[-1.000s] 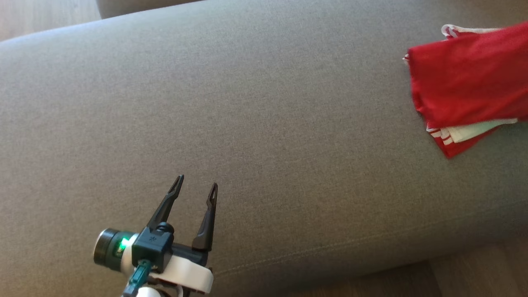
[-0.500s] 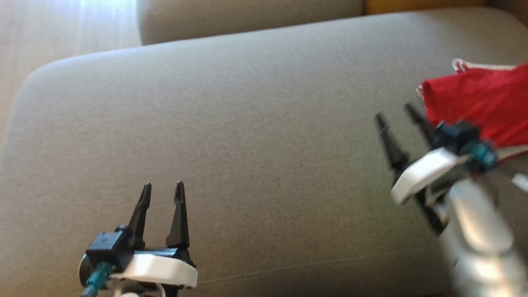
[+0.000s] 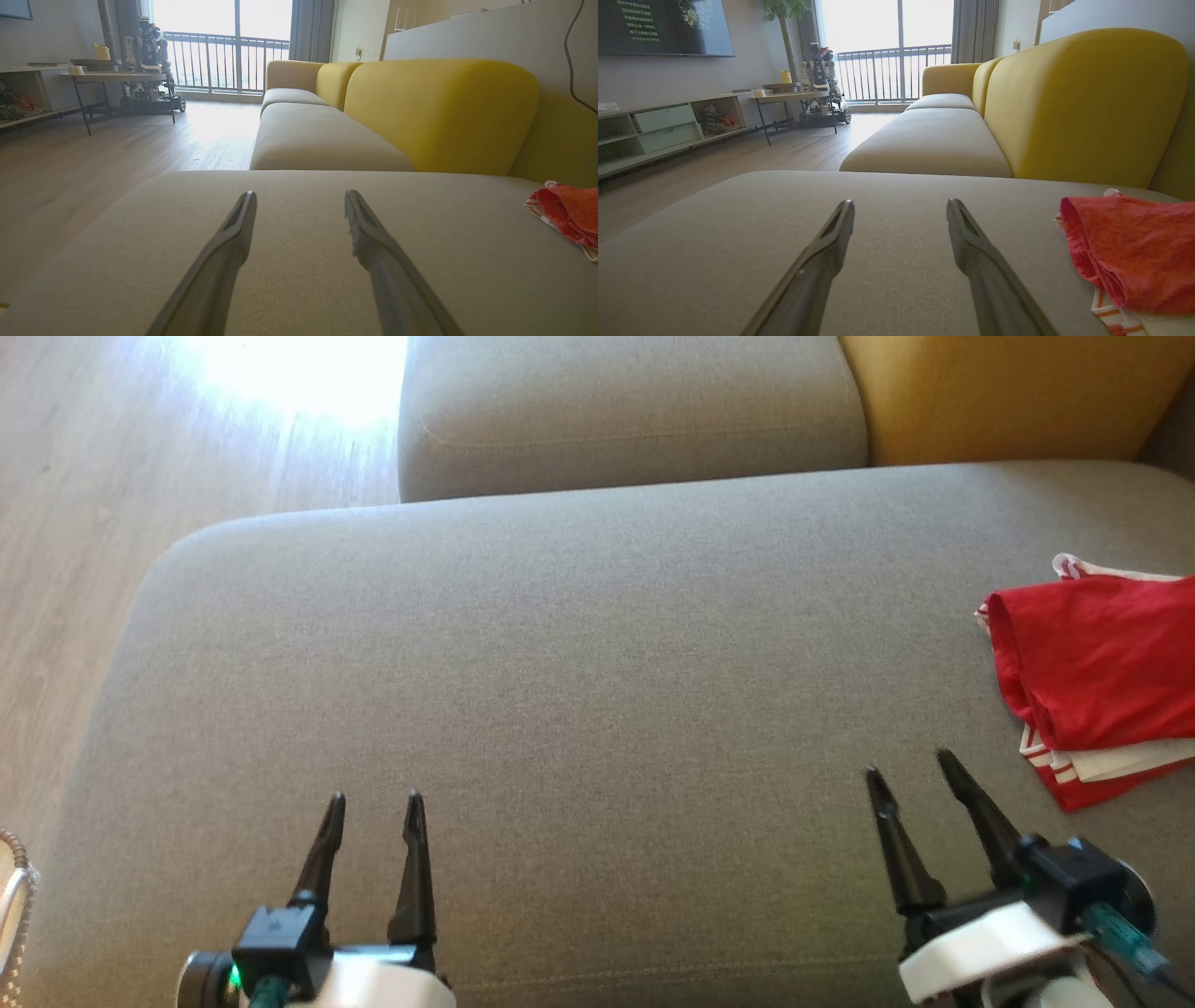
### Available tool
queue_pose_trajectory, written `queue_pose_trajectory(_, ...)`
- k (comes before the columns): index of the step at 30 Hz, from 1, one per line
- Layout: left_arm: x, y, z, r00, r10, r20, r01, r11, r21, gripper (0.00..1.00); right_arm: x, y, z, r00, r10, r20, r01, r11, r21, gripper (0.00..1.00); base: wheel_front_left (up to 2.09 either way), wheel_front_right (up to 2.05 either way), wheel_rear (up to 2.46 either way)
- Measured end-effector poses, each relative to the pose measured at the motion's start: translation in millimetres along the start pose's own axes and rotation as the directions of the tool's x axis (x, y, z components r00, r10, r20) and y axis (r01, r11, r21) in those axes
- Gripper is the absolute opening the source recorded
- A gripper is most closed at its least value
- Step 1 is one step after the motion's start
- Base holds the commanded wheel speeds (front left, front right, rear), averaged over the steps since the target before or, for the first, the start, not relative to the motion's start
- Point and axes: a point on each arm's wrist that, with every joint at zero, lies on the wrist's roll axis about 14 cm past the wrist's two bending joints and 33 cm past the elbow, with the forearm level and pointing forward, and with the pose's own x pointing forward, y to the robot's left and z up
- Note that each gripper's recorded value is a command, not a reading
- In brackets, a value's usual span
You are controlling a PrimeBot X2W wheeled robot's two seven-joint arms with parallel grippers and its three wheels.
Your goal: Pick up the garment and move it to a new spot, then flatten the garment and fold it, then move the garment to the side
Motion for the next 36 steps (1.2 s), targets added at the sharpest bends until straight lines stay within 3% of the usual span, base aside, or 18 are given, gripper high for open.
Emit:
queue_pose_trajectory(11, -9, -3, -9, 0.999, -0.023, -0.027, 0.024, 1.000, 0.018, 1.00, -8, -2, 3, 1.000, -0.013, 0.010, 0.013, 1.000, 0.023, 1.00, 0.00, 0.00, 0.00)
queue_pose_trajectory(12, -9, -3, -10, 0.999, -0.024, -0.032, 0.025, 0.999, 0.022, 0.00, -9, -1, 1, 1.000, -0.012, 0.005, 0.012, 1.000, 0.023, 0.00, 0.00, 0.00, 0.00)
queue_pose_trajectory(19, -27, 1, -44, 0.989, -0.007, -0.150, 0.008, 1.000, 0.007, 0.00, -26, -4, -35, 0.993, -0.029, -0.115, 0.035, 0.998, 0.054, 0.00, 0.00, 0.00, 0.00)
queue_pose_trajectory(36, -21, 12, -54, 0.977, 0.028, -0.210, -0.068, 0.981, -0.184, 0.00, -24, -11, -40, 0.987, -0.076, -0.141, 0.110, 0.962, 0.248, 0.00, 0.00, 0.00, 0.00)
